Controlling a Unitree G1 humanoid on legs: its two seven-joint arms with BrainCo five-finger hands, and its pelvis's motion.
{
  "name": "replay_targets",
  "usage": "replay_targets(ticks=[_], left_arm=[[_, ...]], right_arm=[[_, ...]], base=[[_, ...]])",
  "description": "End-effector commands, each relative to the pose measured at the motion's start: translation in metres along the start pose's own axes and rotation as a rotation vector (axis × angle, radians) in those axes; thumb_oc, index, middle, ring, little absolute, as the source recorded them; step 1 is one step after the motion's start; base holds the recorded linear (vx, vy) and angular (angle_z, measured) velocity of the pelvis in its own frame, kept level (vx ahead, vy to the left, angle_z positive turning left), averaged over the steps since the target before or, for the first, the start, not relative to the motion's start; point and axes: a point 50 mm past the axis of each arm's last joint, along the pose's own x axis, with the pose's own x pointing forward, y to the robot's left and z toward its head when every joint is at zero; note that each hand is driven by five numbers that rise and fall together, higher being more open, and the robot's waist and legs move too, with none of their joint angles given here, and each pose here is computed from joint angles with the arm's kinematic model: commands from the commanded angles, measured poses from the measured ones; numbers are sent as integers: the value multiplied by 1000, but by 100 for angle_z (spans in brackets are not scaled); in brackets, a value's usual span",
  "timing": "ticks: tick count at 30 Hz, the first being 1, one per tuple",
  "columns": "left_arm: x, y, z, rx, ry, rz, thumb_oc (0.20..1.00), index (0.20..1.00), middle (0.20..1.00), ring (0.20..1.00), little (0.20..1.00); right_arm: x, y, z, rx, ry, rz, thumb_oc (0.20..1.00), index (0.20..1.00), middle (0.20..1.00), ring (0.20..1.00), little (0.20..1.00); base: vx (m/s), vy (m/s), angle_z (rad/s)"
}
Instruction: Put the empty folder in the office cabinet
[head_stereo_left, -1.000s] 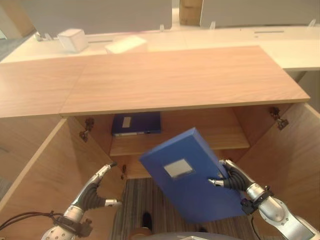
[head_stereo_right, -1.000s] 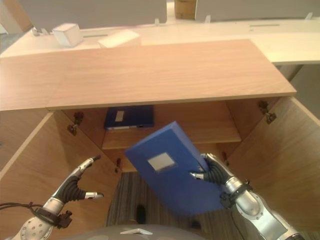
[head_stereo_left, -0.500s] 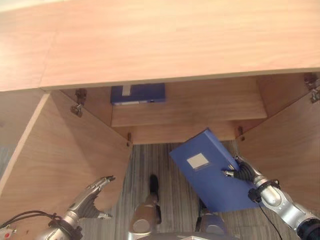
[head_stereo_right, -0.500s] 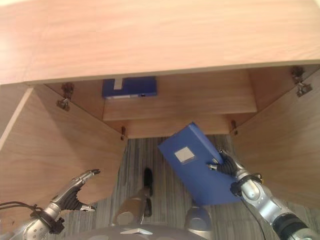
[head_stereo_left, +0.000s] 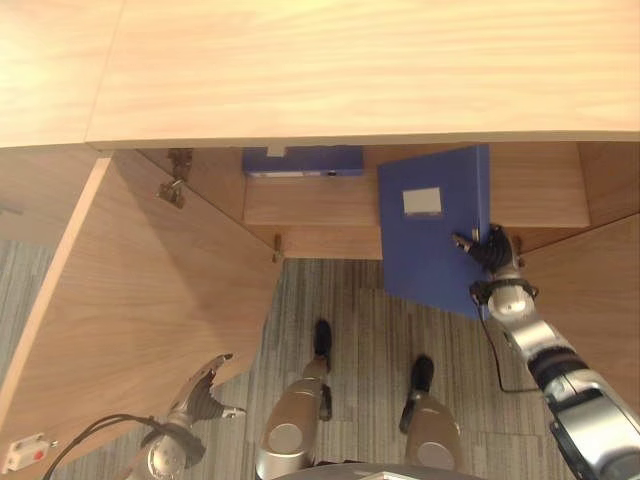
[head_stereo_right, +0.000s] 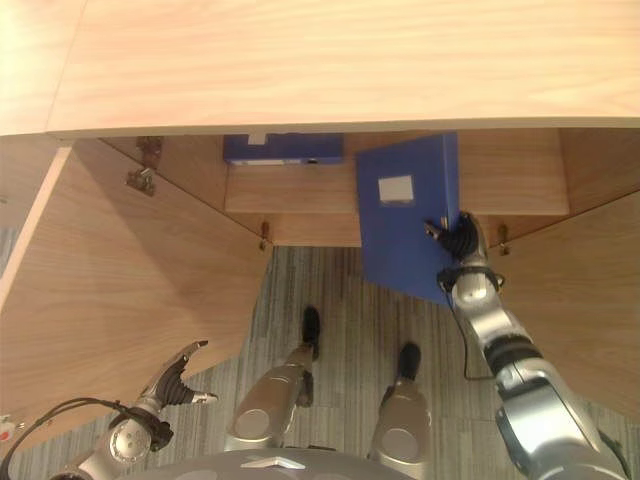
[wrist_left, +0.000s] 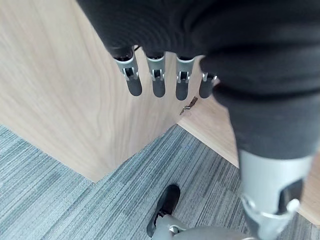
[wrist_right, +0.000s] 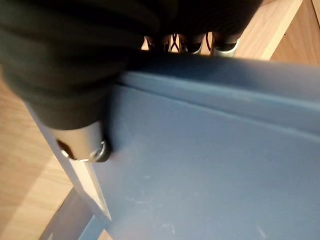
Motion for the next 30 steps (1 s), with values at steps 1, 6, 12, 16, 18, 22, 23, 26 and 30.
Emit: replay_targets(ticks=[1,6,12,16,18,22,23,26,30], left_arm=[[-15,9,-20,19,70,-7,1000,1000,1000,1000,1000],[0,8,-12,16,66,-26,1000,1000,1000,1000,1000],[12,-8,-2,-3,61,-61,1000,1000,1000,1000,1000],[12,-15,0,-11,63,-73,1000,1000,1000,1000,1000],[18,-29,7,16,46,-118,1000,1000,1000,1000,1000],[15,-46,9,17,46,-164,1000,1000,1000,1000,1000],[16,-55,12,18,44,-179,1000,1000,1000,1000,1000],[20,-65,19,16,41,-195,1000,1000,1000,1000,1000],[26,-72,29,29,14,-207,1000,1000,1000,1000,1000]], right_arm=[[3,-23,8,200,-26,-153,200,200,200,200,200],[15,-53,10,433,31,-338,200,200,200,200,200],[14,-82,-6,726,136,-582,200,200,200,200,200],[11,-89,-10,796,143,-652,200,200,200,200,200],[3,-103,-18,908,148,-798,200,200,200,200,200],[8,-105,-9,937,157,-843,200,200,200,200,200],[12,-104,-3,984,183,-882,200,200,200,200,200],[23,-102,17,1072,184,-919,200,200,200,200,200],[34,-99,46,1182,165,-944,200,200,200,200,200]], base=[[63,-29,9],[97,-136,44],[188,-159,54],[125,-107,28],[224,-282,41],[184,-172,7],[101,-103,14],[94,-111,6],[42,-65,-3]])
